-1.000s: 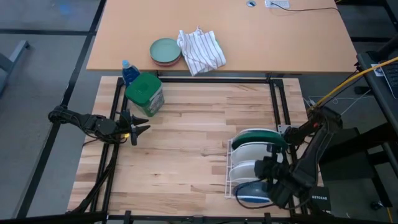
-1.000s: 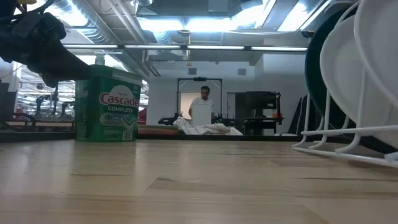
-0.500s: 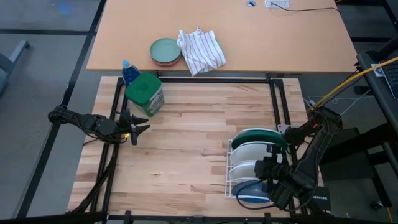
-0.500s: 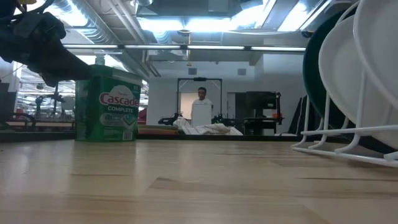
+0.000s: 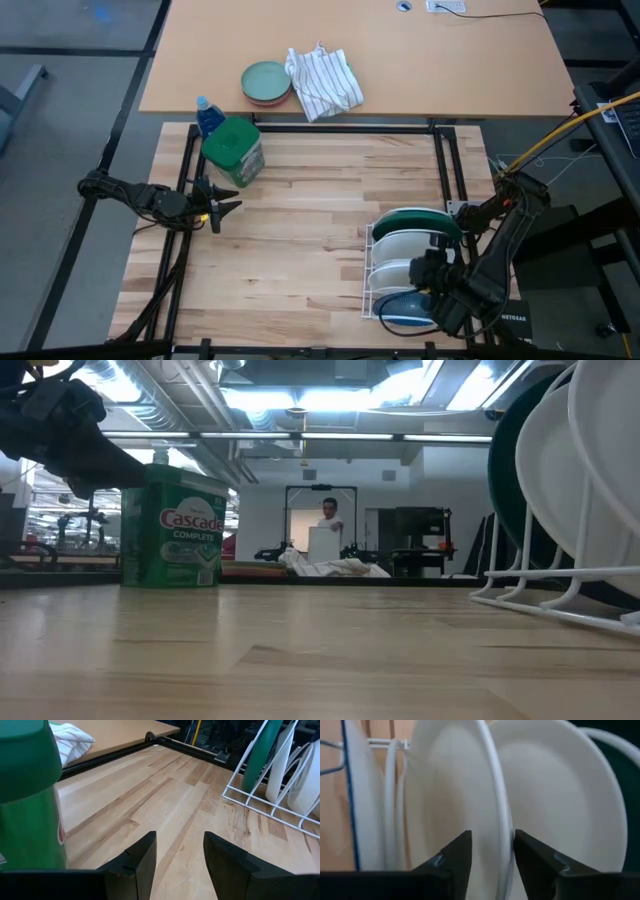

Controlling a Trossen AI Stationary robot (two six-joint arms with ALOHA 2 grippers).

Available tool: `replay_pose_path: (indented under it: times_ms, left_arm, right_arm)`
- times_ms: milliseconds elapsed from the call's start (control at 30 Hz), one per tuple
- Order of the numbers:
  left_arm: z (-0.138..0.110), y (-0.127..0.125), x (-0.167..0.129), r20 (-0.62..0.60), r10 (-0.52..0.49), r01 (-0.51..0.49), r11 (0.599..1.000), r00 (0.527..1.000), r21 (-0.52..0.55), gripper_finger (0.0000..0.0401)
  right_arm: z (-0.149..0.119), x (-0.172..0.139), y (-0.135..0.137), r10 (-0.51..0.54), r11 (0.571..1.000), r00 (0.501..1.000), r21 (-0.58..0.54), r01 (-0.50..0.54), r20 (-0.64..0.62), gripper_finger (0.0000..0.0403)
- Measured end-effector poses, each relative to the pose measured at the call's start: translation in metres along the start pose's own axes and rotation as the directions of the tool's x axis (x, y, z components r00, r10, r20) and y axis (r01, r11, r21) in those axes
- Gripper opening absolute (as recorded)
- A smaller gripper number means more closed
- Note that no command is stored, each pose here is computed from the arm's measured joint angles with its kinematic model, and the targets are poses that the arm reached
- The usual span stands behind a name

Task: Sort dishes
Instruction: Put the white plate on the dish rack, then return to Home Position

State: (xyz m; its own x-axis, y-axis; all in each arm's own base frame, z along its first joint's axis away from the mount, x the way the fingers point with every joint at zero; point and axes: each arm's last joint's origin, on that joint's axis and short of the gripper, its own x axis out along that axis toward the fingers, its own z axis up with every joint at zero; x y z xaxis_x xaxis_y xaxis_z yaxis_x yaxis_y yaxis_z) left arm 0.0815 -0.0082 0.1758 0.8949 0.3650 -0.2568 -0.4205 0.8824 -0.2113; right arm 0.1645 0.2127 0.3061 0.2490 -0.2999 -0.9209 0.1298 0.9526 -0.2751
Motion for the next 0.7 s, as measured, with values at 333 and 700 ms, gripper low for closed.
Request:
replay_pose_path:
  times_ms: [333,700]
  left_arm:
    - [0.000,0.000,0.000,0.004,-0.001,0.001,1.000,1.000,-0.003,0.0153]
    - [0.012,-0.002,-0.004,0.052,-0.014,0.011,0.998,0.999,0.060,0.0153]
  right_arm:
    - [0.009,-0.022,-0.004,0.082,0.996,0.996,0.036,-0.084,0.033,0.0155]
    - [0.010,-0.069,-0.050,0.161,0.976,0.949,0.101,-0.194,0.271,0.0154]
